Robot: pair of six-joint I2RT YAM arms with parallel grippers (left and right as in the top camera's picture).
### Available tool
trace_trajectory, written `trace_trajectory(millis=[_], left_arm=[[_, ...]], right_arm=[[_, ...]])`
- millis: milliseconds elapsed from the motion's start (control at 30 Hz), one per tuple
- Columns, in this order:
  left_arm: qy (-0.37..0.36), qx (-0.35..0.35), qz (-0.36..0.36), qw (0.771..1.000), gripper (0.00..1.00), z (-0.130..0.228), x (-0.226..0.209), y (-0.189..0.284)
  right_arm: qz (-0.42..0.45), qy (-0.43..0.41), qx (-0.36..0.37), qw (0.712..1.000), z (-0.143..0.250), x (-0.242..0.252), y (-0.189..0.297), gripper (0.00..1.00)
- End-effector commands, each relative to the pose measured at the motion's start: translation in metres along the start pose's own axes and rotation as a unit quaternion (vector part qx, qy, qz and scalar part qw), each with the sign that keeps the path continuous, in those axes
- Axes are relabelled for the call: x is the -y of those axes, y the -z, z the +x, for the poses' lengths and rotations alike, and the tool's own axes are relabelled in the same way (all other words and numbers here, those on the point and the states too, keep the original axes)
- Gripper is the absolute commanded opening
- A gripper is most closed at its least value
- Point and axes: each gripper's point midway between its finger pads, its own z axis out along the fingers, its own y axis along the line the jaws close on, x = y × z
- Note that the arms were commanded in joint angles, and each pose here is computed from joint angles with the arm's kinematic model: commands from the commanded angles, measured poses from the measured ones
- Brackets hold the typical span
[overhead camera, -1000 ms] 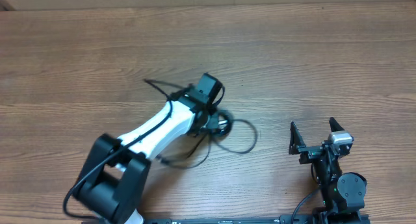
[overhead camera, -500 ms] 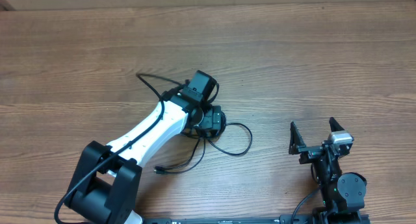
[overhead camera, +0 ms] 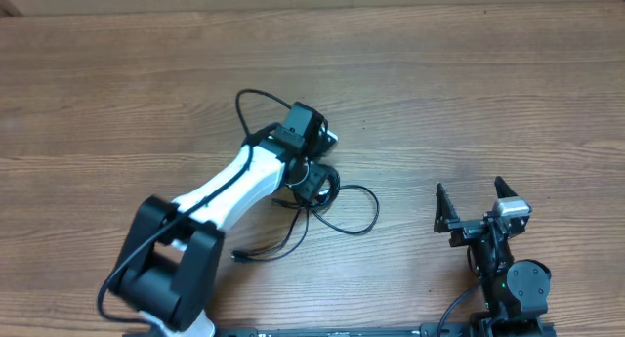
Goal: Untangle cables
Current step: 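Lower the left gripper and grasp the coiled black cables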
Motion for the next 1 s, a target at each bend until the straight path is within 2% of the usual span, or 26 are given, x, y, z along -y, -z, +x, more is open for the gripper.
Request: trace_trajectory(millis=[0, 33, 67, 100, 233, 333, 433, 500, 567, 600, 633, 700, 800, 867, 967], left_arm=[[-0.016, -0.037, 0.028, 0.999, 0.50, 0.012, 0.006, -0.028], [-0.015, -0.045, 0.029, 0.998, 0.38, 0.015, 0.006, -0.033], [-0.015, -0.053, 0.030, 0.998, 0.18, 0.019, 0.006, -0.036], [-0.012, -0.060, 0.031, 0.998, 0.04, 0.022, 0.006, -0.039], [0.000, -0.064, 0.029, 0.998, 0.04, 0.022, 0.006, -0.033], [0.042, -0.058, 0.017, 0.997, 0.04, 0.012, 0.000, -0.016], [0.113, -0.045, 0.011, 0.992, 0.04, -0.003, -0.003, 0.006], [0.190, -0.040, 0.008, 0.981, 0.04, -0.010, -0.006, 0.019], [0.282, -0.043, 0.006, 0.959, 0.04, -0.011, -0.006, 0.028], [0.343, -0.049, 0.006, 0.938, 0.04, -0.008, -0.004, 0.030], [0.375, -0.054, 0.005, 0.926, 0.04, -0.006, -0.003, 0.030], [0.463, -0.067, 0.003, 0.884, 0.04, -0.001, 0.000, 0.031], [0.559, -0.093, 0.002, 0.824, 0.04, 0.007, 0.008, 0.032], [0.581, -0.103, -0.004, 0.807, 0.04, 0.012, 0.009, 0.033], [0.579, -0.108, -0.011, 0.808, 0.04, 0.016, 0.010, 0.034]], right_arm=[[0.000, 0.001, 0.003, 1.000, 0.001, 0.000, 0.000, 1.00], [0.000, 0.001, 0.003, 1.000, 0.001, 0.000, 0.000, 1.00], [0.001, 0.001, 0.003, 1.000, 0.001, 0.000, 0.000, 1.00], [0.000, 0.001, 0.003, 1.000, 0.001, 0.000, 0.000, 1.00], [0.000, 0.001, 0.003, 1.000, 0.001, 0.000, 0.000, 1.00], [0.000, 0.001, 0.003, 1.000, 0.001, 0.000, 0.000, 1.00], [0.000, 0.001, 0.003, 1.000, 0.001, 0.000, 0.000, 1.00], [0.000, 0.001, 0.003, 1.000, 0.001, 0.000, 0.000, 1.00], [0.000, 0.001, 0.003, 1.000, 0.001, 0.000, 0.000, 1.00], [0.000, 0.001, 0.003, 1.000, 0.001, 0.000, 0.000, 1.00], [0.000, 0.001, 0.003, 1.000, 0.001, 0.000, 0.000, 1.00], [0.000, 0.001, 0.003, 1.000, 0.001, 0.000, 0.000, 1.00], [0.000, 0.001, 0.003, 1.000, 0.001, 0.000, 0.000, 1.00], [0.000, 0.001, 0.003, 1.000, 0.001, 0.000, 0.000, 1.00], [0.000, 0.001, 0.003, 1.000, 0.001, 0.000, 0.000, 1.00]])
